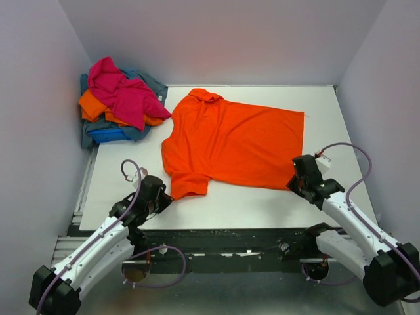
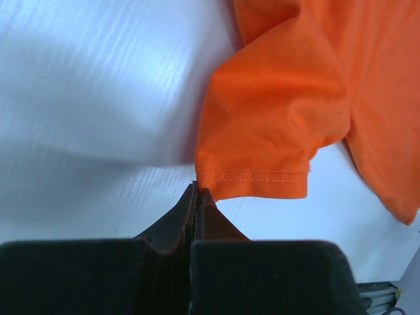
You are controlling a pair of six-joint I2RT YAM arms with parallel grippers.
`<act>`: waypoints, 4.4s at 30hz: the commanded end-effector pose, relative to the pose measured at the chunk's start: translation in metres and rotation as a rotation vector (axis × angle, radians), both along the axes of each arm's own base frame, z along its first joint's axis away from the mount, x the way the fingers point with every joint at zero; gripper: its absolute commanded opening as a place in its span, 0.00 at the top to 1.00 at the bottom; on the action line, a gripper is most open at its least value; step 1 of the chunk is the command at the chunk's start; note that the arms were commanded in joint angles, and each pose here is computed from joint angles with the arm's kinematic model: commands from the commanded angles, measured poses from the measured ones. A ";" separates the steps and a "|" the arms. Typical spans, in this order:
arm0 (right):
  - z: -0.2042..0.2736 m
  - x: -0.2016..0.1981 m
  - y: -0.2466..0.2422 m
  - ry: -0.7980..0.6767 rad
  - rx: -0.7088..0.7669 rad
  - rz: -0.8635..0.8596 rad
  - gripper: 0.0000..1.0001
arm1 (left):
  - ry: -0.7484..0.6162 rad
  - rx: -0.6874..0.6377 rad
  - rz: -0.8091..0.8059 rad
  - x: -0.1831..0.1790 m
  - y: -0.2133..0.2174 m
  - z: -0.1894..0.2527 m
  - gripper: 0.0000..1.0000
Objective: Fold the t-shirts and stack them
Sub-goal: Flatten out the tshirt
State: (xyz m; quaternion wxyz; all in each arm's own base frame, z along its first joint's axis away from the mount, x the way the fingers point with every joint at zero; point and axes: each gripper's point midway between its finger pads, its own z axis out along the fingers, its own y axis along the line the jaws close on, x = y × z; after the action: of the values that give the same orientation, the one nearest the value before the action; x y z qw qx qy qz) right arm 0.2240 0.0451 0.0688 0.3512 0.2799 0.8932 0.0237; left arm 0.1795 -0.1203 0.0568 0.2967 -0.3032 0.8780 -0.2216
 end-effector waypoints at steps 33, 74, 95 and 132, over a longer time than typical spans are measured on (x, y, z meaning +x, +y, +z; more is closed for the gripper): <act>-0.029 -0.006 -0.072 0.025 0.100 -0.618 0.56 | -0.145 0.131 0.054 0.025 0.023 0.044 1.00; 0.174 0.105 -0.042 -0.310 0.104 -0.205 0.99 | -0.430 0.374 0.077 0.185 0.006 0.269 1.00; 0.479 -0.076 -0.020 -1.199 0.053 0.188 0.99 | -1.359 0.255 0.249 0.019 0.096 0.628 1.00; 0.325 0.250 -0.004 -0.548 0.488 0.346 0.99 | -1.078 0.470 -0.047 0.296 -0.041 0.454 1.00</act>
State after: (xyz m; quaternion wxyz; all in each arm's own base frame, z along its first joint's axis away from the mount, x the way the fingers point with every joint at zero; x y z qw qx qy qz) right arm 0.4728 0.0353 0.4606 0.5487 0.1784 0.7352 0.3557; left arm 0.4522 -0.1575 0.6009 0.8030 -0.0569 0.5631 -0.1870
